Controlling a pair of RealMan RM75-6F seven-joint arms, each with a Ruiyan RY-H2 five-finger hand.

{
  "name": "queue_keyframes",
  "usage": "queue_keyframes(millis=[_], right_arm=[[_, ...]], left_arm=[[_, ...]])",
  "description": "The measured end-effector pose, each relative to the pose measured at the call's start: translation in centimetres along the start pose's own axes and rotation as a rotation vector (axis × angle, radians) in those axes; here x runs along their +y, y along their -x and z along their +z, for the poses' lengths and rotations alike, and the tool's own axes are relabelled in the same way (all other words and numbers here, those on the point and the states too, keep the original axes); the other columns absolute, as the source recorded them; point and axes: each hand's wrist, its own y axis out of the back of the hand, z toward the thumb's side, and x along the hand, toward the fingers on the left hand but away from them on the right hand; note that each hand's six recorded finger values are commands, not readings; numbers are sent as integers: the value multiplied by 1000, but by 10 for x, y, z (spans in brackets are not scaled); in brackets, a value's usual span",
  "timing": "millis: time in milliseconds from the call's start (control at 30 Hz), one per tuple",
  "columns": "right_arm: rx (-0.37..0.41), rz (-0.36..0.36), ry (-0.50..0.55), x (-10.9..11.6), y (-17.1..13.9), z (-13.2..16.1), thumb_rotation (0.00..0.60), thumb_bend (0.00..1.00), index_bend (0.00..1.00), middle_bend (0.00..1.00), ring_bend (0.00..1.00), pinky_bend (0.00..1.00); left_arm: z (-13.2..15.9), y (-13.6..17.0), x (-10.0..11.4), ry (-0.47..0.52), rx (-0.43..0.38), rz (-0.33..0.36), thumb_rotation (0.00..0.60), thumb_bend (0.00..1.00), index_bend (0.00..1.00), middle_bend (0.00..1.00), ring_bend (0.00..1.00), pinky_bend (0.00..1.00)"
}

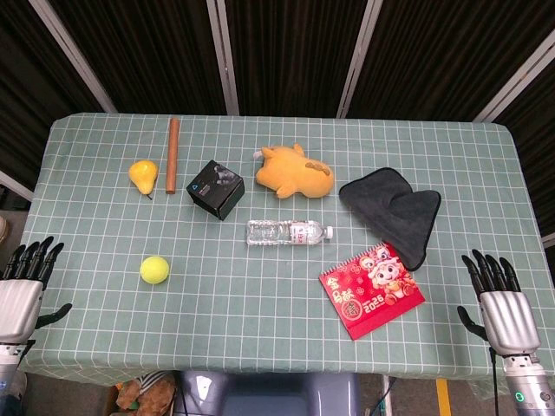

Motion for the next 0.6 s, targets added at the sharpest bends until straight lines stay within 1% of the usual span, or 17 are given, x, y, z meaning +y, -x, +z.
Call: queue_keyframes(millis=[267,333,367,400,433,467,533,600], right_arm=[[6,15,-1,-3,4,3,600,367,0,0,0,0],[6,14,5,-3,4,3,600,367,0,0,0,0],[5,12,12,-2,4,2,600,366,0,0,0,0],[5,9,18,-1,4,2,600,366,0,0,0,0],[6,6,24,1,4,2,600,367,0,0,0,0],[6,4,28,2,3,1,600,367,0,0,0,0],[7,4,35,3,2,0,600,368,0,0,0,0],[7,7,37,3,2,-1,600,367,0,0,0,0]], left_arm=[[-1,2,-2,3,6,-9,600,69,0,0,0,0],[2,2,-4,5,-1,-16,600,81,0,18,7,58],[4,1,-6,10,-10,-26,600,108,7,60,28,135],[7,1,-9,14,-22,-36,600,150,34,134,66,235],[11,0,-12,16,-37,-48,600,182,65,193,97,295],[17,0,-16,20,-61,-67,600,235,133,280,141,372],[27,-2,-22,28,-105,-96,600,308,254,406,204,479],[40,-5,-28,38,-156,-126,600,350,340,494,256,546]])
